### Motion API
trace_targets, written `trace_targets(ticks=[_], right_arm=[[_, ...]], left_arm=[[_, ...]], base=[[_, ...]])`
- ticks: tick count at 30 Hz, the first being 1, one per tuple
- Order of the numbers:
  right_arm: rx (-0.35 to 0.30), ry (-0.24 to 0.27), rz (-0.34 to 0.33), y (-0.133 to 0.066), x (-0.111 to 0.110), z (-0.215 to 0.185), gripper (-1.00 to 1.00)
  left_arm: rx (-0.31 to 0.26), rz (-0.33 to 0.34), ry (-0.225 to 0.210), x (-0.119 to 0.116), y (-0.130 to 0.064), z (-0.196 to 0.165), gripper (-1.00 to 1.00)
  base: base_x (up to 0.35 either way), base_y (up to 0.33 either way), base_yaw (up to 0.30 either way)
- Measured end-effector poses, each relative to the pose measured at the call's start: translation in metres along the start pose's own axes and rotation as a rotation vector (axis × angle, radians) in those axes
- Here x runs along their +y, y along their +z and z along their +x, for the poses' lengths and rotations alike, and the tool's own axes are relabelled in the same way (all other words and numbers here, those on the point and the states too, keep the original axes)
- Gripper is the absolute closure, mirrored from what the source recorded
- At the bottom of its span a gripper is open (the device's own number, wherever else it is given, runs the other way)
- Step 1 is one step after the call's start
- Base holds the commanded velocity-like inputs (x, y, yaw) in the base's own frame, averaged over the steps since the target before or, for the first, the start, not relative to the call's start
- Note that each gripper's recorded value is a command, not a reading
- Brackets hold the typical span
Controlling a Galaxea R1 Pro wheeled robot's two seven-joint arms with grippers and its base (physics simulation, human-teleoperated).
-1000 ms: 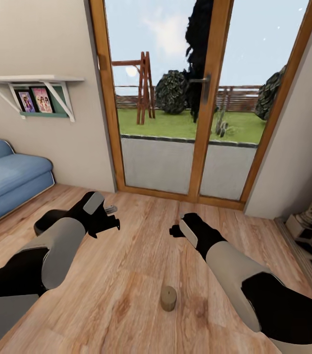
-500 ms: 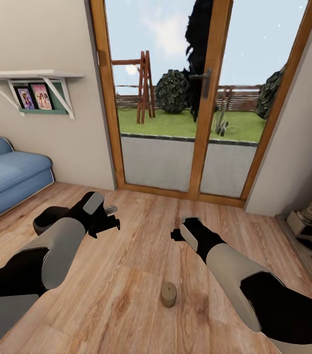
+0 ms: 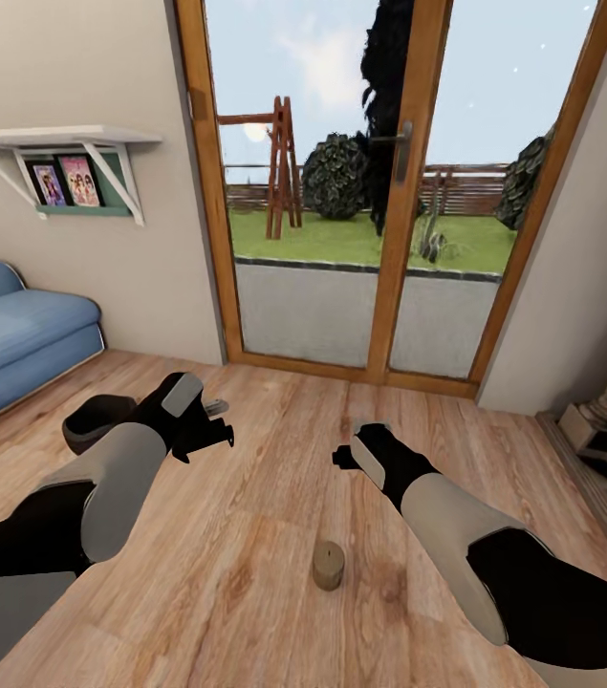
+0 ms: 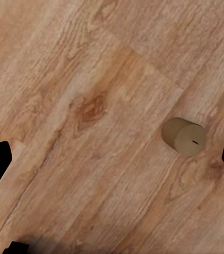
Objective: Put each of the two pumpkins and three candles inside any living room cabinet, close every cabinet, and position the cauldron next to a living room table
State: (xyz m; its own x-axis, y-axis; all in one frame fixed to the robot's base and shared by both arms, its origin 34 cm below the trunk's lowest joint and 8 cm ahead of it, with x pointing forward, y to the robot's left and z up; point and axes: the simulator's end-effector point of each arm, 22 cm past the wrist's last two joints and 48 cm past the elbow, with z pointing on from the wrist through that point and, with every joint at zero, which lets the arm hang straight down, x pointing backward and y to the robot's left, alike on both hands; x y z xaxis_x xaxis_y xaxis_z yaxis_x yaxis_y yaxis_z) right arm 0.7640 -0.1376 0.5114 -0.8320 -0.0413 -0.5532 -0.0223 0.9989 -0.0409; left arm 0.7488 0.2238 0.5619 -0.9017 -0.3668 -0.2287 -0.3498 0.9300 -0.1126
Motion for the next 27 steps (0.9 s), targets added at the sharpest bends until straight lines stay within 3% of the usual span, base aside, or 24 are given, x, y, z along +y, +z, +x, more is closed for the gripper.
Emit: trace_targets(ticks=[6,11,18,27], right_arm=[[-0.005,0.003,-0.017,0.009,0.004,0.009,-1.0],[-0.063,0.021,-0.088,0.021,0.019,0.013,-1.0],[-0.046,0.01,-0.091,0.034,0.021,0.031,-1.0],[-0.017,-0.014,-0.111,0.035,0.03,0.034,-1.0]], left_arm=[[0.0,-0.001,0.001,0.002,0.012,0.007,-1.0],[0.0,-0.001,0.001,0.005,0.022,0.012,-1.0],[0.001,0.002,0.002,0.006,0.036,0.02,-1.0],[0.008,0.0,0.002,0.009,0.056,0.029,-1.0]], base=[[0.0,0.0,0.0],[0.0,0.0,0.0],[0.0,0.0,0.0],[0.0,0.0,0.0]])
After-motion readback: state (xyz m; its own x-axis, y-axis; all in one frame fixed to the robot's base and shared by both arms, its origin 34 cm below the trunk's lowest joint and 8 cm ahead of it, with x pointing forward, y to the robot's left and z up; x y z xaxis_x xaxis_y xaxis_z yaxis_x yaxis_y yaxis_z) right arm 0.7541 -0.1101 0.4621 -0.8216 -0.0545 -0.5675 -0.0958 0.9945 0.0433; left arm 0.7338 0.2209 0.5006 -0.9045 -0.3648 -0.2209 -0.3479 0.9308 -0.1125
